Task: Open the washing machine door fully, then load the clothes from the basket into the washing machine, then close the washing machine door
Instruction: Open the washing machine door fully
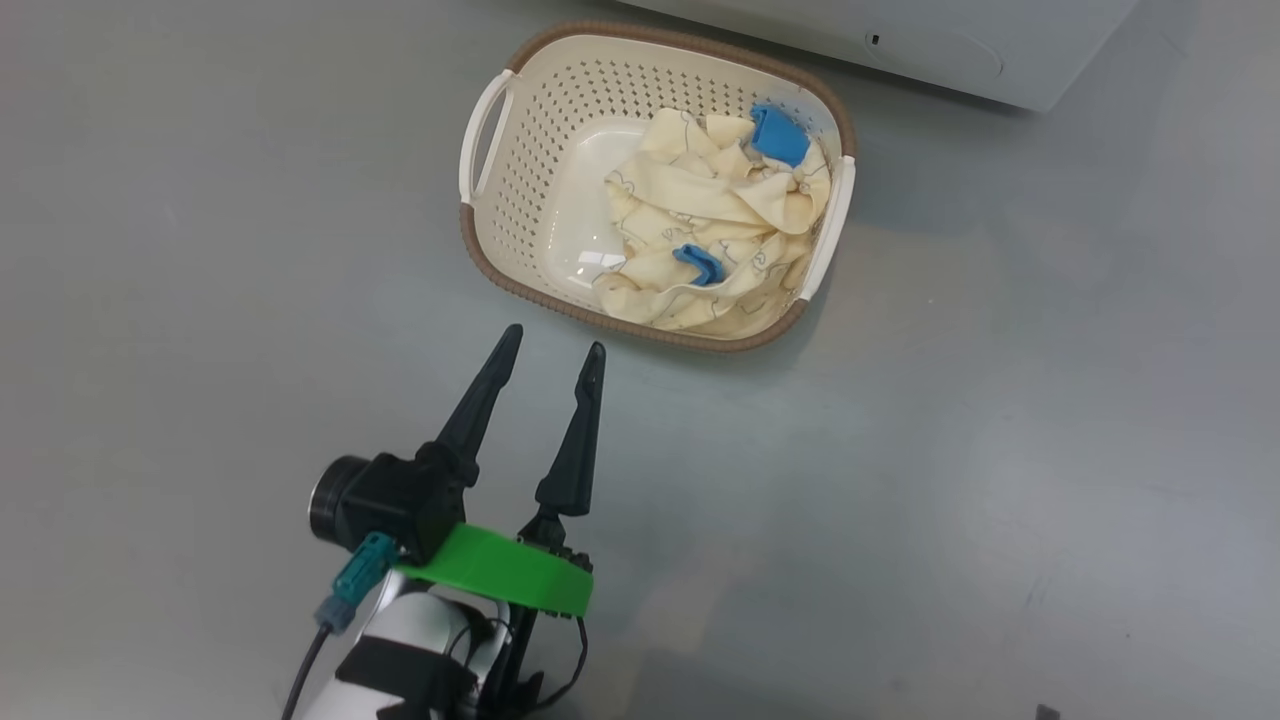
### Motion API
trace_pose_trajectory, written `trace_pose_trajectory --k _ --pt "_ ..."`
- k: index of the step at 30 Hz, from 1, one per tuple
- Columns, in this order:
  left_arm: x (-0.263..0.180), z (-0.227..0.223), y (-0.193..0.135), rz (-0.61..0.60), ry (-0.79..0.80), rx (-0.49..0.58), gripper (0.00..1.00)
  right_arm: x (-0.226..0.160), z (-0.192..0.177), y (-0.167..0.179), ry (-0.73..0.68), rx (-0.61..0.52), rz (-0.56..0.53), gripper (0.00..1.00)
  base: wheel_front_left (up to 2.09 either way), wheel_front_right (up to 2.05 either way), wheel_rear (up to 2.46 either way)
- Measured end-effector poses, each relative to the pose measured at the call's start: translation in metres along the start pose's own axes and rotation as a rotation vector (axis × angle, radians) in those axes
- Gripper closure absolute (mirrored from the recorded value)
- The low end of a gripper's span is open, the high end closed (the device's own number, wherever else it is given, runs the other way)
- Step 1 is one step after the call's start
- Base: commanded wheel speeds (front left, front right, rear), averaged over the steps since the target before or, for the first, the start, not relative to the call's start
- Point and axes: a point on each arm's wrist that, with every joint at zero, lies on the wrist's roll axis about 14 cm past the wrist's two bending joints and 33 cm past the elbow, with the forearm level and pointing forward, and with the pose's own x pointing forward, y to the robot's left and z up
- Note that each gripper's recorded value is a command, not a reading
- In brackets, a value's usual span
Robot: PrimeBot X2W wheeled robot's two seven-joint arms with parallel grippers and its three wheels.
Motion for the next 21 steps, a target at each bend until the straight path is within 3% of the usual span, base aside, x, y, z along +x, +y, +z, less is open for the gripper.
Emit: trace_pose_trajectory --k 21 --pt "0.007 0.002 0.002 0.005 -0.009 0.002 0.0 0.006 -0.015 -0.019 0.115 0.098 -0.036 1.0 0.0 0.0 0.0"
